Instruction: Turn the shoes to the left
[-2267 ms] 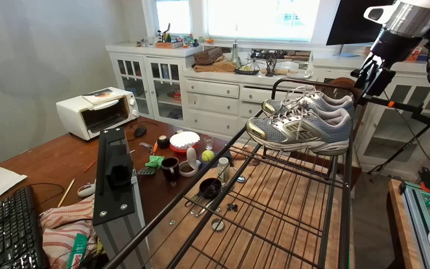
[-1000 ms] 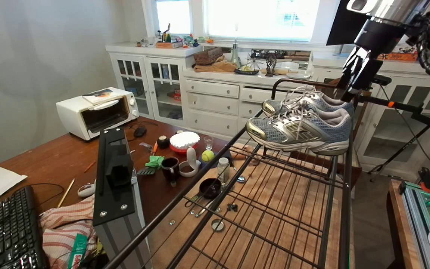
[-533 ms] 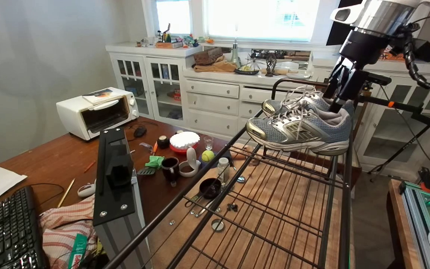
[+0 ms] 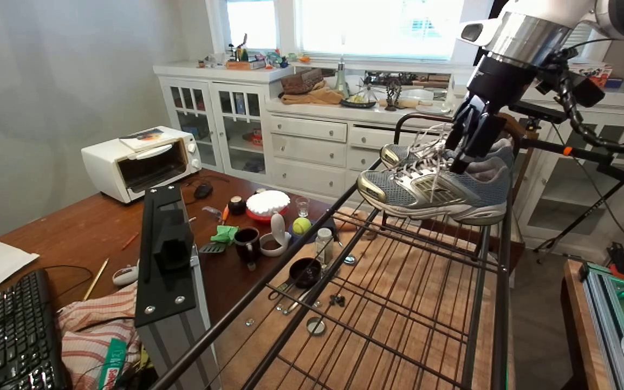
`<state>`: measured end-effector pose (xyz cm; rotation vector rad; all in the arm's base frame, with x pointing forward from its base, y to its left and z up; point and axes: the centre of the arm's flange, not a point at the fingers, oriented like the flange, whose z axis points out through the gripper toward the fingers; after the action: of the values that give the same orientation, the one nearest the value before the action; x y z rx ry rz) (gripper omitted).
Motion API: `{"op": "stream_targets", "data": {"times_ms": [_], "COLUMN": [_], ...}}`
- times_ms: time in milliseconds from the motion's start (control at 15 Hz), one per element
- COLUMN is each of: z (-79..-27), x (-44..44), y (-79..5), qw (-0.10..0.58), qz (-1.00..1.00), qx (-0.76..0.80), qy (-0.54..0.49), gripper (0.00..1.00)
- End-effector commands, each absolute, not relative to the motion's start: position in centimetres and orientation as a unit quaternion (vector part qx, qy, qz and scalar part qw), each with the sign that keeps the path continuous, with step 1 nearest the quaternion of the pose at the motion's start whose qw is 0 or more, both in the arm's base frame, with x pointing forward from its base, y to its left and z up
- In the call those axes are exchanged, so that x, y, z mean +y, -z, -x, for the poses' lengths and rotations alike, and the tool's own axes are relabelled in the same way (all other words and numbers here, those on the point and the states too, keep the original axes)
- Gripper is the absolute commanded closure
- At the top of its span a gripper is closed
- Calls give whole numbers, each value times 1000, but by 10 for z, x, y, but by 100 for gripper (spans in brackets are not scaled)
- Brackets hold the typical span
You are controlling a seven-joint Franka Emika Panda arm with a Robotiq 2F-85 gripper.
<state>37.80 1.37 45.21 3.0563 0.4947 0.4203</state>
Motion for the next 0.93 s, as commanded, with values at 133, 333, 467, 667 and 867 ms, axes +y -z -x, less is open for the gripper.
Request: {"op": "stream_targets", "data": {"times_ms": [133, 333, 467, 667, 867], "z": [-413, -421, -425, -427, -427], "x": [21, 21, 22, 27, 38], "y": [-434, -437, -443, -452, -459], "qw": [6, 12, 13, 19, 25], "qz": [-981, -981, -979, -973, -961], "qx": [156, 163, 178, 216, 267], "qy": [-117, -103, -98, -85, -64], "gripper": [0, 35, 49, 71, 86]}}
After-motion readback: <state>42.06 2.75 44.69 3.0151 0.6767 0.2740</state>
